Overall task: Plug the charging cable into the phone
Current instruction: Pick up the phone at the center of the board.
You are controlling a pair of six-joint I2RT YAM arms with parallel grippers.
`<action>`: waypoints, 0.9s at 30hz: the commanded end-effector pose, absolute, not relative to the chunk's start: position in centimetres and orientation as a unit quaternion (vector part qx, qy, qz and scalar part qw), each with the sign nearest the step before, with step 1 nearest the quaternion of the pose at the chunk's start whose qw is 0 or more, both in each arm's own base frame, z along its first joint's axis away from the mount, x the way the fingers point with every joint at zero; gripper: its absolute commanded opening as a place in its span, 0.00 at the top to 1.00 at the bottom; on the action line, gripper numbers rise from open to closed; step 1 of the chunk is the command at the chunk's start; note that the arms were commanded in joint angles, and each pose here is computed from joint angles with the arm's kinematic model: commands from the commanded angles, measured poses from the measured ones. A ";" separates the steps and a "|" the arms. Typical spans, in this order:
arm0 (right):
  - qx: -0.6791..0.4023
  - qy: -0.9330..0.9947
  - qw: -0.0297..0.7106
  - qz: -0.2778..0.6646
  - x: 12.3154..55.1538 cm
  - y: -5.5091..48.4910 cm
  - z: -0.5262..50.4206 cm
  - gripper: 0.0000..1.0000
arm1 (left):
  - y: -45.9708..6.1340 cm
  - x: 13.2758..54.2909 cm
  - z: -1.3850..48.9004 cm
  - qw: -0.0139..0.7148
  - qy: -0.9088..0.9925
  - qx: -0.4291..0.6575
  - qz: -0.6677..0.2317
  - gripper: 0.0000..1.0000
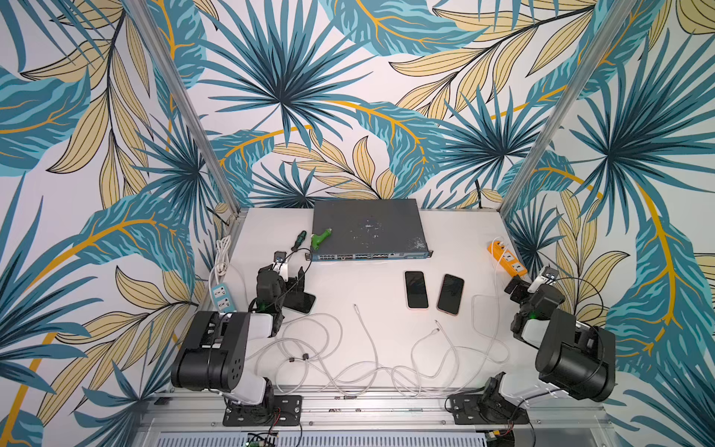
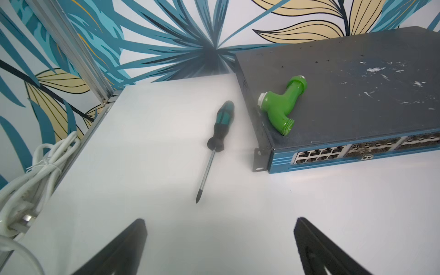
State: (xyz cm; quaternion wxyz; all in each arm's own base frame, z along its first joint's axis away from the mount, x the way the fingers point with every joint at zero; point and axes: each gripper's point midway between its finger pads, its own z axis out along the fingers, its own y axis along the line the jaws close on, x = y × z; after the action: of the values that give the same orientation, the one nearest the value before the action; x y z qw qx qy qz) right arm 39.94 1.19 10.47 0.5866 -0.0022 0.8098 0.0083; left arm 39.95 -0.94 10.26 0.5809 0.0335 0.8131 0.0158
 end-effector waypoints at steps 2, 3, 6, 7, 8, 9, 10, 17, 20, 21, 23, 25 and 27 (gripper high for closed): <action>-0.009 0.808 0.588 0.008 40.0 1.3 10.8 0.00 | -1.0 40.5 11.3 0.591 0.806 0.035 0.017 0.00; -0.009 0.808 0.589 0.008 40.0 1.3 10.8 0.00 | -1.0 40.5 11.3 0.592 0.805 0.036 0.017 0.00; -0.009 0.808 0.589 0.008 40.0 1.3 10.8 0.00 | -1.0 40.5 11.3 0.591 0.806 0.036 0.017 0.00; -0.009 0.808 0.589 0.008 40.1 1.3 10.8 0.00 | -1.0 40.5 11.3 0.591 0.805 0.035 0.017 0.00; -0.010 0.808 0.589 0.009 40.1 1.4 10.8 0.00 | -0.9 40.5 11.3 0.591 0.805 0.035 0.018 0.00; -0.009 0.808 0.589 0.008 40.1 1.3 10.8 0.01 | -1.0 40.5 11.3 0.591 0.806 0.036 0.017 0.00; -0.009 0.808 0.589 0.008 40.1 1.3 10.8 0.00 | -1.0 40.5 11.3 0.591 0.805 0.036 0.017 0.00; -0.010 0.809 0.588 0.008 40.0 1.3 10.8 0.00 | -1.0 40.5 11.3 0.591 0.805 0.036 0.017 0.00; -0.009 0.808 0.589 0.008 40.1 1.3 10.8 0.00 | -0.9 40.5 11.3 0.591 0.805 0.035 0.018 0.00; -0.009 0.808 0.589 0.008 40.1 1.3 10.8 0.00 | -0.9 40.5 11.3 0.592 0.805 0.035 0.017 0.00; -0.007 0.809 0.588 0.009 40.1 1.2 10.8 0.00 | -1.0 40.5 11.3 0.591 0.805 0.036 0.017 0.00; -0.005 0.808 0.588 0.014 40.1 1.1 10.8 0.00 | -0.9 40.5 11.3 0.591 0.805 0.035 0.017 0.00; -0.004 0.809 0.588 0.017 40.1 1.0 10.8 0.00 | -1.0 40.5 11.3 0.591 0.806 0.035 0.017 0.00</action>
State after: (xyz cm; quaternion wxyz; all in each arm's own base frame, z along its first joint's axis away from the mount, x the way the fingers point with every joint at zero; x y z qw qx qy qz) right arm 39.95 1.04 10.47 0.5866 -0.0019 0.8098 0.0104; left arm 39.95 -0.94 10.26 0.5809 0.0336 0.8131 0.0159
